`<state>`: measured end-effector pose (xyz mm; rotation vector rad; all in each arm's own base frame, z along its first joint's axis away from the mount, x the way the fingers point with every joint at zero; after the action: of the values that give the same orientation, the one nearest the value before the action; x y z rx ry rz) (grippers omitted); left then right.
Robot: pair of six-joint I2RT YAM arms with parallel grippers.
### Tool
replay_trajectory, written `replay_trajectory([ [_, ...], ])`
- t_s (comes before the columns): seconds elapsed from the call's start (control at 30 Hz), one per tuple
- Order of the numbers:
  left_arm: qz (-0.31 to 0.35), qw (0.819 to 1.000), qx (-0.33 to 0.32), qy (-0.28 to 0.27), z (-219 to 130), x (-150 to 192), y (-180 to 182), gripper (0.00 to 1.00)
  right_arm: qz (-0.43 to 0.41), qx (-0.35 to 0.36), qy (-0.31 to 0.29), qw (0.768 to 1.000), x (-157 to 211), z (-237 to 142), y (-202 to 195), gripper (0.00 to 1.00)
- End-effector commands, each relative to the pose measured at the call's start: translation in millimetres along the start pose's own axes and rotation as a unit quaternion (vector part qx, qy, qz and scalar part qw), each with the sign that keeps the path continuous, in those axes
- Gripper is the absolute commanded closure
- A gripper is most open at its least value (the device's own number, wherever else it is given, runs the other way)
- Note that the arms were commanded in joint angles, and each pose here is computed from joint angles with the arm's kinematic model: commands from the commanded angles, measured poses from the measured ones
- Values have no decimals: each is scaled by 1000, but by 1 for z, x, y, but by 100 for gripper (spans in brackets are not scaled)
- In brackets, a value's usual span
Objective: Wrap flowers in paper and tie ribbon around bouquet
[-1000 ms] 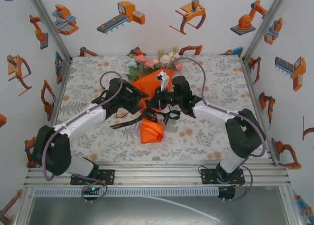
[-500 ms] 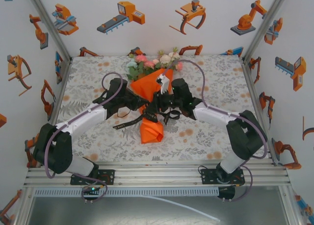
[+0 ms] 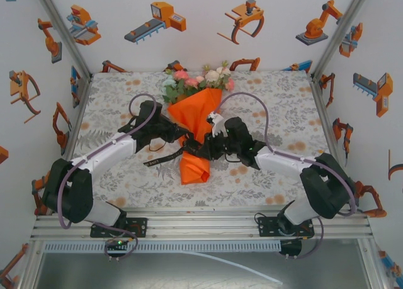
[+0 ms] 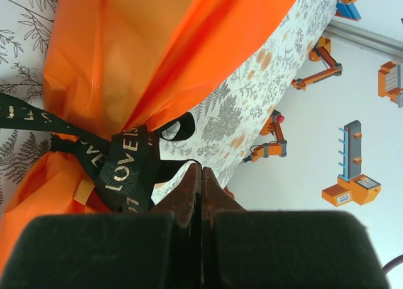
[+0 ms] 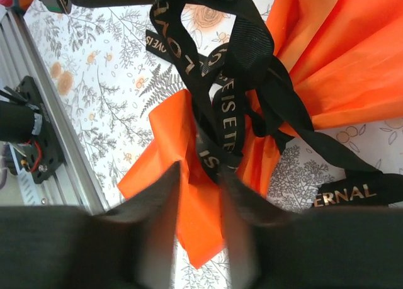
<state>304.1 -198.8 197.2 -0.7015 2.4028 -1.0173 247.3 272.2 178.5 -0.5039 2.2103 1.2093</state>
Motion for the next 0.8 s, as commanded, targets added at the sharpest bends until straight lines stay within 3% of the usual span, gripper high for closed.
replay_trajectory([
  [0.0,2,1000,-16,-8,-8,-5,4,100,-29,-12,-22,999,-11,-3,11,91],
  [0.1,-1,999,-31,-18,-17,-13,14,100,-51,9,-27,998,-13,-11,12,100],
  [0.4,24,996,-71,-45,-42,-27,30,100,-113,44,-37,992,-21,-26,17,100],
  [0.43,24,996,-70,-46,-43,-27,30,100,-113,36,-31,992,-20,-24,18,92],
  [0.47,25,996,-66,-46,-43,-27,28,99,-110,22,-25,993,-20,-21,20,72],
  [0.5,24,997,-63,-44,-43,-27,28,99,-103,11,-21,994,-19,-17,20,59],
  [0.6,21,997,-60,-39,-40,-27,27,99,-83,-13,-36,996,-24,-6,23,50],
  [0.77,18,998,-58,-34,-37,-26,27,99,-84,-29,-41,995,-30,11,26,49],
])
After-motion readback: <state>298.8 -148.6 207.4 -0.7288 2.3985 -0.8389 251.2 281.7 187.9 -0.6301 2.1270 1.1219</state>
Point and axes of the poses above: each hand's point on the last joint's axis, 136 mm out from that joint toward the fingers, its own z axis out along the fingers, its own y axis along the line the jaws close on, x = y × z, the point moved 7 cm from there along -z, back along the fingers, and after that the axes turned 14 degrees about z, right-handed, at the moved point
